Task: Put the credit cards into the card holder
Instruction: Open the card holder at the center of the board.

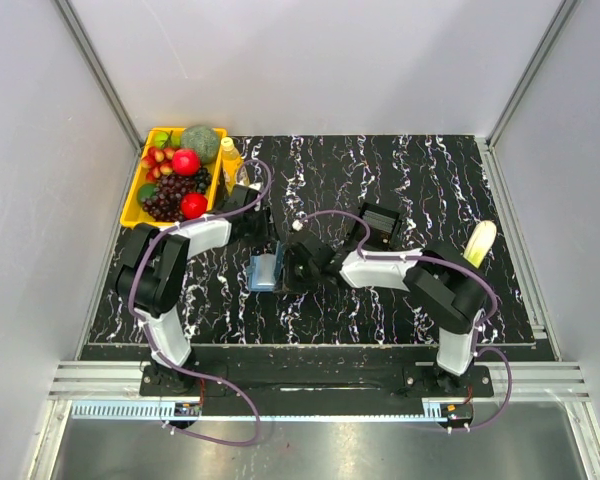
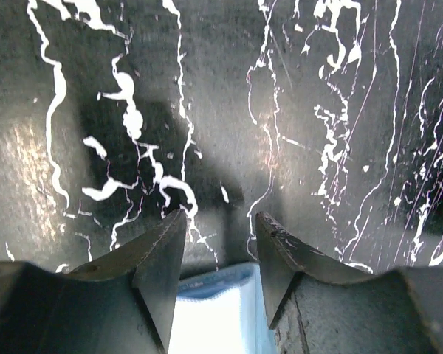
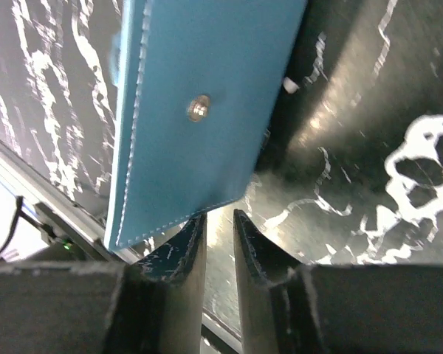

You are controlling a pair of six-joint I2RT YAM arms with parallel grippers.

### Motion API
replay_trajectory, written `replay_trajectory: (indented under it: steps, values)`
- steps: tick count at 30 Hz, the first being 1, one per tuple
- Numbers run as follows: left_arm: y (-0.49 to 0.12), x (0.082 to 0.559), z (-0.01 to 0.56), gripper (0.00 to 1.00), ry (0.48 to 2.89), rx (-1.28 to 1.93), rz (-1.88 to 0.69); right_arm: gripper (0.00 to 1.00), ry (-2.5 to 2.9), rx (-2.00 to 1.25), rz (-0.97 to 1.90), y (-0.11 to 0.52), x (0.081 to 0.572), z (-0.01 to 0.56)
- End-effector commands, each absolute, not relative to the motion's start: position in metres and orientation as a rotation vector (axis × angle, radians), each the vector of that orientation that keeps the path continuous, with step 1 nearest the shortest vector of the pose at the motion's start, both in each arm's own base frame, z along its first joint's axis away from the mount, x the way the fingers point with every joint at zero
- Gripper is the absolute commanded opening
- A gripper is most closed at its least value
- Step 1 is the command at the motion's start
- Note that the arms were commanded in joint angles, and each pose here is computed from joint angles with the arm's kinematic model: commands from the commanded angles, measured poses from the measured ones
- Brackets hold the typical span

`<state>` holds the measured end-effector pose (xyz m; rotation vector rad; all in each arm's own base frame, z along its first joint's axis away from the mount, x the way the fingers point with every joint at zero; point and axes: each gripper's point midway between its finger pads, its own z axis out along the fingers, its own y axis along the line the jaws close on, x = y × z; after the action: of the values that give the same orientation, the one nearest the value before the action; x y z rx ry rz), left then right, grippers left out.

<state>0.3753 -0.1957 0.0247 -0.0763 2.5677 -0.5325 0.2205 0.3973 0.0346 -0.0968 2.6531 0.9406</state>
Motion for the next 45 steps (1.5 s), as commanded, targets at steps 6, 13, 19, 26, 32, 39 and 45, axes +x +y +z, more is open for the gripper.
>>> replay_trajectory:
  steps: [6, 13, 19, 26, 32, 39, 45]
  values:
    - [-0.180, 0.318, 0.005, 0.44, 2.665, -0.122, -0.543, 0.27, 2.584, 0.132, 0.755, 0.388, 0.277, 0.040]
    - [-0.179, 0.293, 0.018, 0.39, 2.637, -0.152, -0.618, 0.28, 2.517, 0.170, 0.675, 0.354, 0.322, 0.053]
    - [-0.204, 0.263, 0.026, 0.39, 2.609, -0.131, -0.743, 0.27, 2.489, 0.120, 0.665, 0.342, 0.347, 0.060]
    - [-0.252, 0.239, 0.027, 0.37, 2.592, -0.082, -0.917, 0.28, 2.495, 0.004, 0.761, 0.350, 0.371, 0.064]
    - [-0.261, 0.237, 0.049, 0.48, 2.487, -0.102, -1.013, 0.28, 2.520, -0.162, 0.973, 0.370, 0.372, 0.070]
    - [-0.266, 0.243, 0.074, 0.47, 2.439, -0.082, -1.042, 0.28, 2.527, -0.221, 0.978, 0.375, 0.380, 0.085]
    - [-0.238, 0.249, 0.135, 0.69, 2.306, -0.061, -0.893, 0.71, 2.249, -0.277, 0.721, 0.291, 0.403, 0.186]
